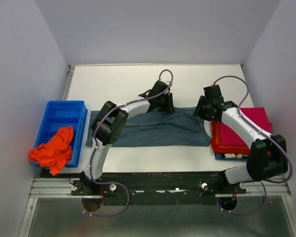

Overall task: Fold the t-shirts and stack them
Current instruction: Fold the other side of the tshirt into a rectangle

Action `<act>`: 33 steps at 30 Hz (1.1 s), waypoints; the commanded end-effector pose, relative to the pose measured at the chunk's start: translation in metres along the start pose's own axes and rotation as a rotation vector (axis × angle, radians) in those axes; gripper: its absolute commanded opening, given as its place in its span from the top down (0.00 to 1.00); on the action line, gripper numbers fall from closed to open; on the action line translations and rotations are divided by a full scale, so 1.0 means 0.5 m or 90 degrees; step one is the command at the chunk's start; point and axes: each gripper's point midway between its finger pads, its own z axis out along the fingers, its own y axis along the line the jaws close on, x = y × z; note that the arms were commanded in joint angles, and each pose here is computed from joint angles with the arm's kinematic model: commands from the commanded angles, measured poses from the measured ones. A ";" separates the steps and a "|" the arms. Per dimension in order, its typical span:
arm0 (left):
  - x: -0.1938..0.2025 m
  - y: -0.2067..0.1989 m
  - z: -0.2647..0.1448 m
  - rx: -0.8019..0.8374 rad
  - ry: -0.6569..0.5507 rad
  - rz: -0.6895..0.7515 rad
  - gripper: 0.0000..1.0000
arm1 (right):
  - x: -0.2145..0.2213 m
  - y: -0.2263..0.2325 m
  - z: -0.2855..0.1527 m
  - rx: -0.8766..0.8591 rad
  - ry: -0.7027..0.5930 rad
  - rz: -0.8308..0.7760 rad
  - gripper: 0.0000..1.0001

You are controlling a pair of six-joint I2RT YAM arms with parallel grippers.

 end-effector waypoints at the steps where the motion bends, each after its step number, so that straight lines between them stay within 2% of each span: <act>1: 0.003 -0.042 0.013 0.058 0.011 0.019 0.67 | -0.010 -0.010 -0.005 0.005 -0.011 -0.005 0.49; 5: 0.001 -0.037 0.005 0.048 0.004 0.028 0.87 | -0.008 -0.017 -0.002 0.009 -0.009 -0.003 0.50; 8: 0.000 -0.039 -0.015 0.047 -0.014 0.037 0.89 | -0.007 -0.021 0.002 0.010 -0.008 -0.001 0.50; 12: 0.009 -0.066 -0.055 0.104 -0.040 0.074 0.98 | -0.008 -0.010 0.006 -0.013 0.002 0.004 0.47; 22: 0.067 -0.090 -0.141 0.169 -0.073 0.122 1.00 | -0.041 0.052 0.007 -0.081 0.018 0.000 0.44; 33: 0.160 -0.126 -0.162 0.178 -0.003 0.196 1.00 | -0.032 0.050 0.052 -0.057 0.052 0.011 0.43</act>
